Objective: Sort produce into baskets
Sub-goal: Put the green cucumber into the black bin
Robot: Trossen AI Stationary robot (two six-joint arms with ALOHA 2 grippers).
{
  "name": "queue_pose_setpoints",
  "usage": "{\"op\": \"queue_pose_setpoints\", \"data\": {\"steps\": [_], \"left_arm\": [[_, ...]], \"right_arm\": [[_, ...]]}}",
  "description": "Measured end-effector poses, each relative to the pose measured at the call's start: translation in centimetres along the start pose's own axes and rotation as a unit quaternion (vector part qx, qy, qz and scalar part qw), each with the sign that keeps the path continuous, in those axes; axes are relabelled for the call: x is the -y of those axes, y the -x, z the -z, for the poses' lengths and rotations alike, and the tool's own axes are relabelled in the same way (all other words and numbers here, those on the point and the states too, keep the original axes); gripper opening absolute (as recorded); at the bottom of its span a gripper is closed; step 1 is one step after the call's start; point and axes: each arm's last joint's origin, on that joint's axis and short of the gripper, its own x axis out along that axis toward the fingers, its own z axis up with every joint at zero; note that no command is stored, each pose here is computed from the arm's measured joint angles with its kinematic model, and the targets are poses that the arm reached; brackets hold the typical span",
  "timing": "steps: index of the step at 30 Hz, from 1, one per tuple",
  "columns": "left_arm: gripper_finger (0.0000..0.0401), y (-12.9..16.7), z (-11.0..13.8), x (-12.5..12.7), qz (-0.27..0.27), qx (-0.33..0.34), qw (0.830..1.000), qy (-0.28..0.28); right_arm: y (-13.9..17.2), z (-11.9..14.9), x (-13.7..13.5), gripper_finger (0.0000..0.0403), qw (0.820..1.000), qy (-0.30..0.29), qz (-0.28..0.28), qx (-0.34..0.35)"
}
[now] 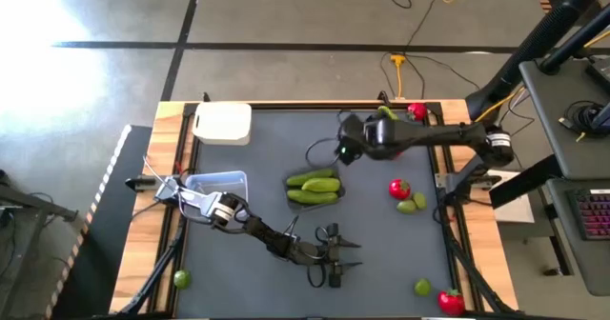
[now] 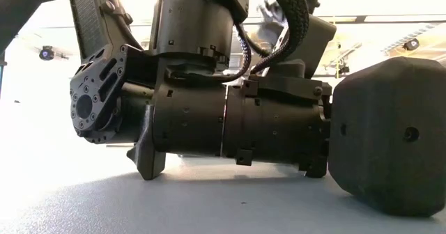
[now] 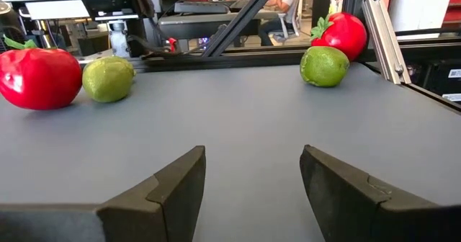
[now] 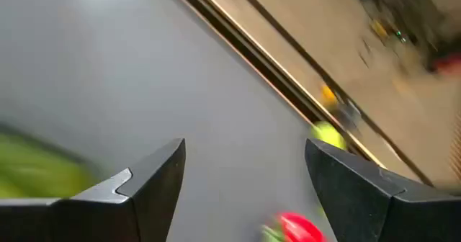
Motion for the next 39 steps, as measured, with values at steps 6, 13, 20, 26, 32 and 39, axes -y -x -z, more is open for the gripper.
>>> {"op": "queue_pose_setpoints", "data": {"steps": [6,13,20,26,32,39], "left_arm": [[0.0209,0.0,0.0,0.0,0.0,0.0,1.0,0.0],[0.0209,0.0,0.1,0.0,0.0,-0.004,1.0,-0.001],[0.0209,0.0,0.1,0.0,0.0,-0.006,1.0,0.0],[0.021,0.0,0.1,0.0,0.0,-0.008,1.0,-0.003],[0.021,0.1,0.3,0.0,-0.004,-0.013,1.0,-0.006],[0.021,0.4,0.3,-0.2,-0.007,-0.017,1.0,-0.01]], "right_arm": [[-6.0,-0.2,4.1,0.0288,0.991,-0.018,0.021,-0.128],[-12.1,-0.5,8.8,0.0337,0.973,-0.062,0.055,-0.215],[-17.0,0.4,12.4,0.0361,0.954,-0.063,0.077,-0.282],[-20.5,1.1,14.3,0.0361,0.945,-0.103,0.045,-0.307],[-22.9,1.8,15.0,0.0361,0.936,-0.144,0.005,-0.321],[-24.3,2.3,14.4,0.0337,0.925,-0.159,-0.041,-0.342]]}}
